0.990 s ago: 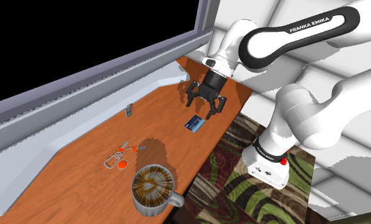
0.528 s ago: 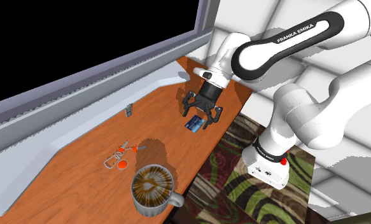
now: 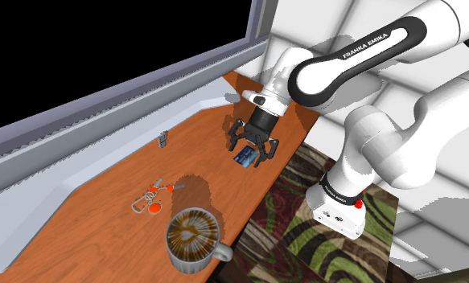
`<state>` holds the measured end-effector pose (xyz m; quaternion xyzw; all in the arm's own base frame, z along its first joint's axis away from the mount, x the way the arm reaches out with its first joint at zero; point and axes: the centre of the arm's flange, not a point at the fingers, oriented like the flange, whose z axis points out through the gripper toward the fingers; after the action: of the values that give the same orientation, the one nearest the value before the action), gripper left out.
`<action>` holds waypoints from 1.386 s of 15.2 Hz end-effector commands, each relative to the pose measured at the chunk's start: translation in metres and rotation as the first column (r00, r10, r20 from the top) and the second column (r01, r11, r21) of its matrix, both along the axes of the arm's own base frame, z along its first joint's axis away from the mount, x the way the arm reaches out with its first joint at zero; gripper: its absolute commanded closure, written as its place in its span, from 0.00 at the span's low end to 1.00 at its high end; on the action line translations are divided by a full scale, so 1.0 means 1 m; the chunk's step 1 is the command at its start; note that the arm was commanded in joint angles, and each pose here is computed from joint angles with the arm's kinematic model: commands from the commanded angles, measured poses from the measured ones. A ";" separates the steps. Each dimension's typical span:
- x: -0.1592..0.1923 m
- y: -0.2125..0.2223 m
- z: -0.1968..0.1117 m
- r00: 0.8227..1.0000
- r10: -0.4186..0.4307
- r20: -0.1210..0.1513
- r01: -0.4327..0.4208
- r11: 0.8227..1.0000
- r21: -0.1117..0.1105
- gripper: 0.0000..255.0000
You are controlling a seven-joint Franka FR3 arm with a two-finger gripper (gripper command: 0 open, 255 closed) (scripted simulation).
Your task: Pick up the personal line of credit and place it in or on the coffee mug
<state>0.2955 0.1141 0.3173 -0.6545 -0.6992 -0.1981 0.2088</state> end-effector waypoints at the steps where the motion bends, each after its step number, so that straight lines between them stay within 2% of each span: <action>1: 0.000 0.000 0.000 1.000 0.000 0.000 0.000 1.000 0.000 0.00; 2: 0.000 0.000 0.000 1.000 0.000 0.000 0.000 1.000 0.000 1.00; 11: 0.000 0.000 0.000 1.000 0.000 0.000 0.000 1.000 0.000 1.00; 21: 0.000 0.000 0.053 1.000 0.000 0.000 0.000 1.000 0.000 1.00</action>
<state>0.2962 0.1134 0.3650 -0.6544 -0.6991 -0.1986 0.2087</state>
